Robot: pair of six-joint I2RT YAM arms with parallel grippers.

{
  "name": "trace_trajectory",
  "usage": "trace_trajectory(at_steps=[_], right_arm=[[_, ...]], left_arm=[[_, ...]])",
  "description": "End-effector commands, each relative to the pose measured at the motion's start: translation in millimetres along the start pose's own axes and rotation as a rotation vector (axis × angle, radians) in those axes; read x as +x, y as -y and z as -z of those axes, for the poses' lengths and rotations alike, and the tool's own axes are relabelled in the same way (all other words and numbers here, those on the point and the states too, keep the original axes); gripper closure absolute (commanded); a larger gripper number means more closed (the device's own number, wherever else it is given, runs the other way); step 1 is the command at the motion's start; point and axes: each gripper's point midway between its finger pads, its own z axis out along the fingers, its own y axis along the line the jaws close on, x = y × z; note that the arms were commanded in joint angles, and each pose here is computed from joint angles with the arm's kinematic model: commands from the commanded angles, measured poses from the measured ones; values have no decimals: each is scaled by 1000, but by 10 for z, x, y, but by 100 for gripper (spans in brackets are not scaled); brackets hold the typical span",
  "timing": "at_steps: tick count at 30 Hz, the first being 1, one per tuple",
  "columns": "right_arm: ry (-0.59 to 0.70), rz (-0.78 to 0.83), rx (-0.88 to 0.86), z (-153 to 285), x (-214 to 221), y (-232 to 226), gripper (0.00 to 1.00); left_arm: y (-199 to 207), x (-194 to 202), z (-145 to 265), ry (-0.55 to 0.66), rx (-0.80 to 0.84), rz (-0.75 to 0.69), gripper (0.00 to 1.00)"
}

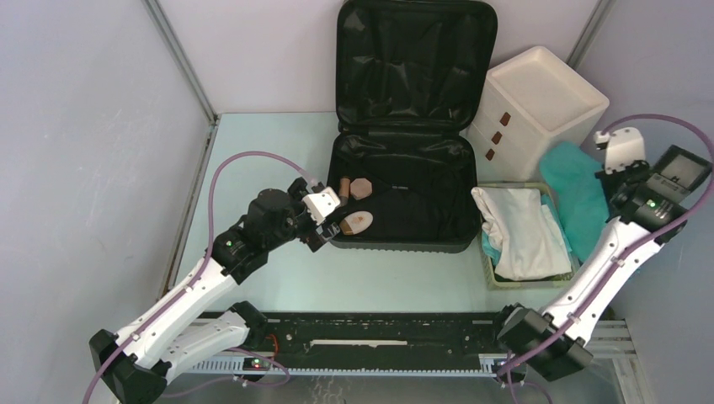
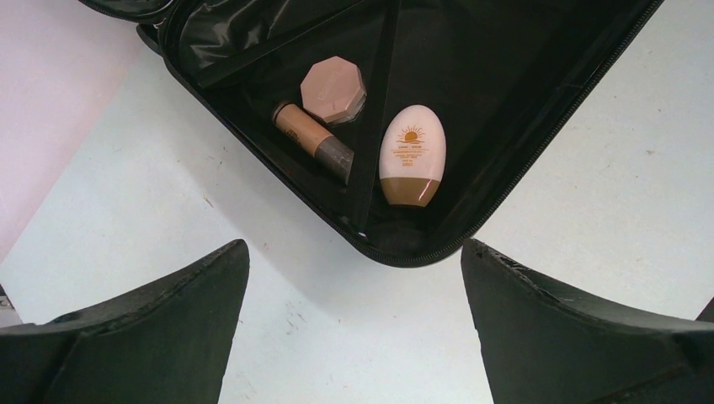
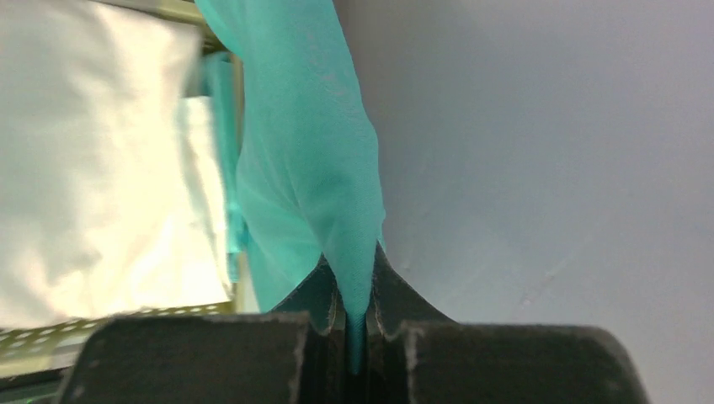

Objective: Open, take out, and arrange the luggage
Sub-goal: Place the clothes in the bin.

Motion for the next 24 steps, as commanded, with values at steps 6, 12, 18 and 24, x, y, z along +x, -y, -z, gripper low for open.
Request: trace_trajectory(at_steps=[6,12,18,24], right_arm=[[69,43,-192,193,-326,-835,100],[1,-9,-379,-12,-211,-1436,100],[-19,-99,-543,-253,-277,-1971,100],[-73,-173,-722,-431,-336,-2459,100]], left_arm=[[-10,-31,-10,26,-8,22,0],[-11,-33,-6,27,-9,22,0],[-15,-35,-2,28,-10,22,0],[-25,-34,8,28,-16,19,0]])
